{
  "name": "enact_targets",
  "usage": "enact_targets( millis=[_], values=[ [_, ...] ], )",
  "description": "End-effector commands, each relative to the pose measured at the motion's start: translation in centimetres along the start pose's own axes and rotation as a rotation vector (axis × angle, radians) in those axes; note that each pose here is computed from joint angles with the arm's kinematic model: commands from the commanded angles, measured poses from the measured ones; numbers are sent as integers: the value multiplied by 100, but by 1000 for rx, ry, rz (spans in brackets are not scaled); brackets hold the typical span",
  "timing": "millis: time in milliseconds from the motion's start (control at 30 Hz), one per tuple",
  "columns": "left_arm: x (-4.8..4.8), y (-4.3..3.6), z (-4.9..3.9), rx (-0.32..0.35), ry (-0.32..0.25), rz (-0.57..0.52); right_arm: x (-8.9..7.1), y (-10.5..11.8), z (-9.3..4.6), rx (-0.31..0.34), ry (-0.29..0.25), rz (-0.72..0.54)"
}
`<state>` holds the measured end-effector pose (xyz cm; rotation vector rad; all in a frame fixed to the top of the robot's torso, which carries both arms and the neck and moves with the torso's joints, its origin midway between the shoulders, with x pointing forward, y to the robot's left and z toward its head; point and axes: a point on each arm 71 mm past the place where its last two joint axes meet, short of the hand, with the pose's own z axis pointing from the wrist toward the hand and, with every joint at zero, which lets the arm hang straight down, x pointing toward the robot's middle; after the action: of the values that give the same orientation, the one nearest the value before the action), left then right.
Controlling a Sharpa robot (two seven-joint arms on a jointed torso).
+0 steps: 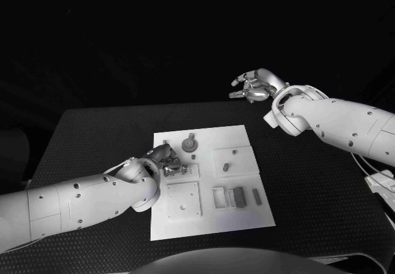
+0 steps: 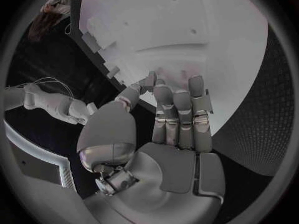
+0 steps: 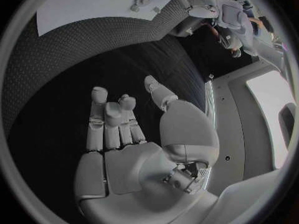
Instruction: Assemble the parts on the task board
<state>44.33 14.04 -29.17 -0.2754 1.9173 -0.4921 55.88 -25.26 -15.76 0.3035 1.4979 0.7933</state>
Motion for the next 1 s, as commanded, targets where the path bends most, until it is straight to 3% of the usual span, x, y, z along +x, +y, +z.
enact_targets(
  millis=[33,233,1000],
  values=[
    [-17,8,0,-11,-25,17,10,3,-1,-3,12,4],
    [-6,29,4,-30,-5,43,9,0,-2,-1,13,4],
    [49,-15,20,-28,45,67,12,4,-4,-1,15,5]
  ],
)
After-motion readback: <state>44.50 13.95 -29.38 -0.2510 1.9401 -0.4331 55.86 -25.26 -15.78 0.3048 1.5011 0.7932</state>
